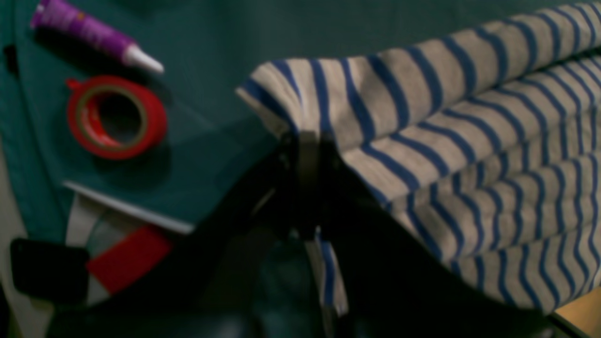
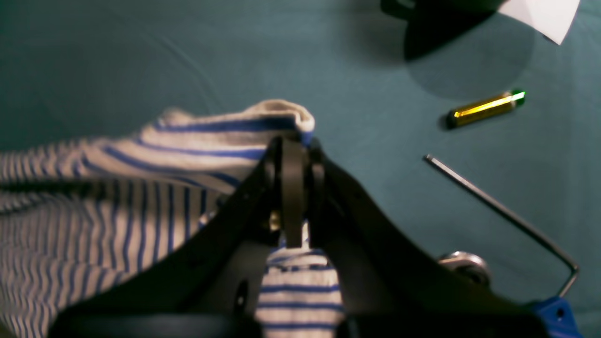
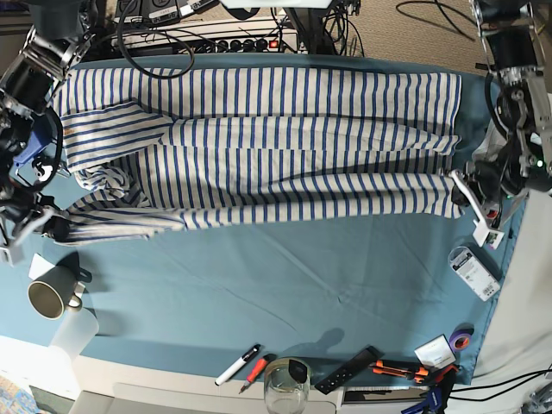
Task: Fold the T-shirt properly
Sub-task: 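Lift the hem side with both grippers and fold it over toward the collar, then hold both ends of the folded shirt and pull them apart to straighten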
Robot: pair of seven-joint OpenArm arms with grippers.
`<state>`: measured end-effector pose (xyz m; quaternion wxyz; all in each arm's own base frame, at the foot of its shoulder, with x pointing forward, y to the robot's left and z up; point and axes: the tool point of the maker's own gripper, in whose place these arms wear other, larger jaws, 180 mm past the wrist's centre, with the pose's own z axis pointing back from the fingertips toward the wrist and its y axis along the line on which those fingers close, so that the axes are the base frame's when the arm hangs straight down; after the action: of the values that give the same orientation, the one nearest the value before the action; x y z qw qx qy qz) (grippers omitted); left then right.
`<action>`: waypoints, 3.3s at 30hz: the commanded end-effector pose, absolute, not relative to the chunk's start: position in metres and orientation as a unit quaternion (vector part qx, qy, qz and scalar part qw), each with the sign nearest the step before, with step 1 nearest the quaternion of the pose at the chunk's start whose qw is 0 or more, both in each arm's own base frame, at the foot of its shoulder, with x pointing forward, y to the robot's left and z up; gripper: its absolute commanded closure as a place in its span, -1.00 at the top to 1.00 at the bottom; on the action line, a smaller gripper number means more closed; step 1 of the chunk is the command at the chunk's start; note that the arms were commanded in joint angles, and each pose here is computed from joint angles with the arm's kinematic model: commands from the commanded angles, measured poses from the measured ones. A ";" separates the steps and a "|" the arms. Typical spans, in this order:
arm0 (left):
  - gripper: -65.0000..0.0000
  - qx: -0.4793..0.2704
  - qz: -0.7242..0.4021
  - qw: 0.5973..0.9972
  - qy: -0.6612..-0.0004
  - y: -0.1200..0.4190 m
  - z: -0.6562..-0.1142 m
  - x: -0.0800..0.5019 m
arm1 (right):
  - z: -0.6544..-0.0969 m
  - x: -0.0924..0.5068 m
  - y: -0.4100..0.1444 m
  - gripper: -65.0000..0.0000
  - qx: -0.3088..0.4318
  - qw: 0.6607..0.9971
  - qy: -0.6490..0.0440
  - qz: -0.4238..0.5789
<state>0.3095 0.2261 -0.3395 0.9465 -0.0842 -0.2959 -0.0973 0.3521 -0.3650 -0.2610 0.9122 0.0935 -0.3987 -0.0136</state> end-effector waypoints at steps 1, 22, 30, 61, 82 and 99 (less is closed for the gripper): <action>-1.00 -0.074 -0.109 0.937 -0.322 0.231 -0.322 0.316 | -0.232 0.356 -0.381 -1.00 0.081 0.896 -0.437 -0.020; -1.00 -0.038 -0.158 0.943 -0.290 0.215 -0.333 0.240 | -0.253 0.311 -0.411 -1.00 0.069 0.906 -0.412 -0.064; -1.00 -0.022 -0.147 0.950 -0.276 0.222 -0.339 0.232 | -0.269 0.298 -0.413 -1.00 0.064 0.917 -0.387 -0.068; -1.00 0.018 -0.143 0.948 -0.283 0.239 -0.321 0.199 | -0.281 0.204 -0.430 -1.00 0.005 0.938 -0.339 -0.068; -0.12 -0.014 -0.154 0.956 -0.249 0.228 -0.337 0.169 | -0.285 0.199 -0.424 -0.41 0.009 0.942 -0.333 -0.038; -0.07 -0.015 -0.170 0.936 -0.308 0.216 -0.314 0.185 | -0.265 0.217 -0.397 -0.41 0.090 0.913 -0.396 -0.028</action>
<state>0.1808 0.2143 -0.3220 0.9414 -0.0207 -0.2932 -0.1656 0.2089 -0.3927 -0.2838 0.9214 0.1003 -0.3729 -0.0441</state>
